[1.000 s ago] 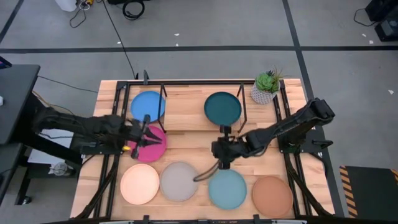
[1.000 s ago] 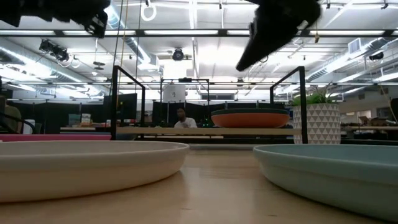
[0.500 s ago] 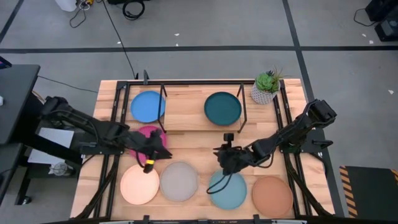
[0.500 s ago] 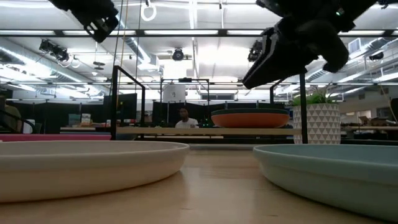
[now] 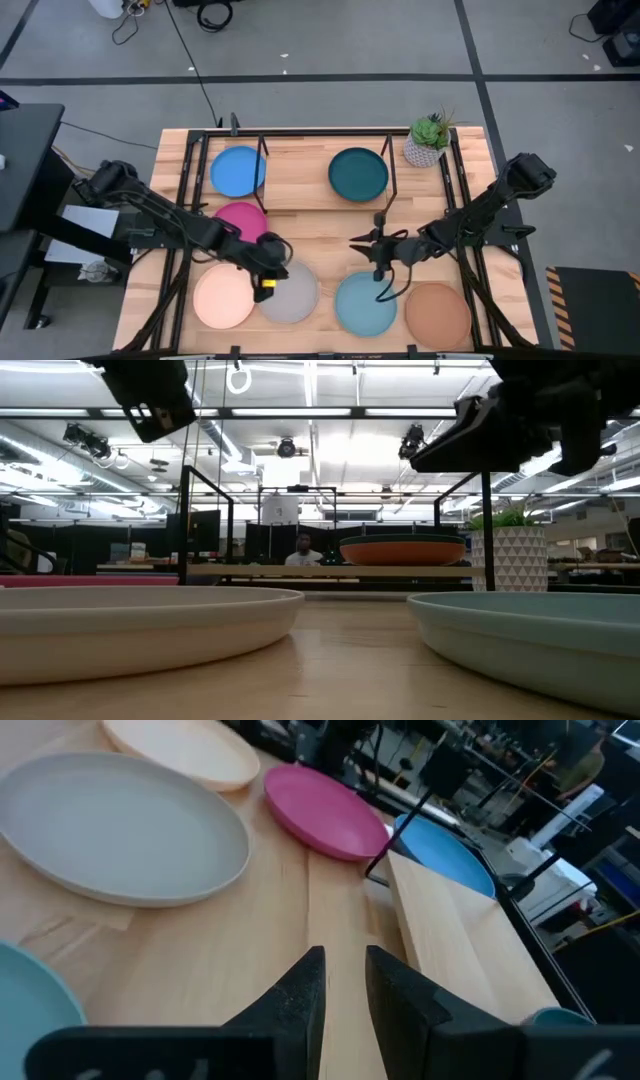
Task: Place and stack plates onto a shelf
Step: Put the gray plate on the shelf, then stack the pink plate on top of the dark green plate on the shelf
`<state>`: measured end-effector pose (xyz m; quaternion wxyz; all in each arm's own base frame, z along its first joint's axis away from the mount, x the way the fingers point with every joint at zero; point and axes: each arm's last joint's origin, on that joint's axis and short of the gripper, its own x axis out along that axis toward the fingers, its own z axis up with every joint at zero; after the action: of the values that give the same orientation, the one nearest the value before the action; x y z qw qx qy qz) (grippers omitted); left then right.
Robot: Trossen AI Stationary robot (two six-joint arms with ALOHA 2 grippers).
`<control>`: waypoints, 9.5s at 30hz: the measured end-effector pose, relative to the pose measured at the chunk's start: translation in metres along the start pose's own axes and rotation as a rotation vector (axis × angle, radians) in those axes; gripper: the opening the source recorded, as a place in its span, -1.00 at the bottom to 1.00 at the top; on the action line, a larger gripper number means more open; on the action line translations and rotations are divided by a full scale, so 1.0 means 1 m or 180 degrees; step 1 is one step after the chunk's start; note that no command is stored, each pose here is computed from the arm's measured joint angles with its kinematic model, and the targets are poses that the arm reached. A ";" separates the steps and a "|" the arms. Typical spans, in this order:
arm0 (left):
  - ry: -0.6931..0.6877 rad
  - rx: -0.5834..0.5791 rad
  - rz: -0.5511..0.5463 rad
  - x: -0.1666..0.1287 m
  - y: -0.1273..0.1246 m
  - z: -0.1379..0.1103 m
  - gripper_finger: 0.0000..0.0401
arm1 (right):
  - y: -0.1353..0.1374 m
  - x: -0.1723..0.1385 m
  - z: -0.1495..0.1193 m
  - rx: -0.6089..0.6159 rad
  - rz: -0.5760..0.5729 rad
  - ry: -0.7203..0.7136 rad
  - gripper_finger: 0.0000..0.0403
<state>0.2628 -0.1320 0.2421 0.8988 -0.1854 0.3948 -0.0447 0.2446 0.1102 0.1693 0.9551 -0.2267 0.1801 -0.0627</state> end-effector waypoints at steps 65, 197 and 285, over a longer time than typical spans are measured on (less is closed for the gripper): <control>0.1499 0.1521 0.0595 0.105 -0.091 -0.084 -0.89 | -0.010 0.023 -0.022 0.0078 0.0083 0.0096 -0.60; 0.0988 -0.0328 0.1780 -0.004 0.030 -0.080 -0.72 | -0.016 0.024 -0.029 0.0058 0.0340 -0.0067 -0.60; 0.0146 0.2960 0.1557 0.072 0.141 0.150 -0.91 | 0.045 -0.027 -0.017 0.0499 0.0485 -0.0230 -0.60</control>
<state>0.4114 0.0267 0.2333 0.8614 0.3316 0.3846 -0.0081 0.2152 0.1487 0.1428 0.9778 -0.1390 0.1568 0.0044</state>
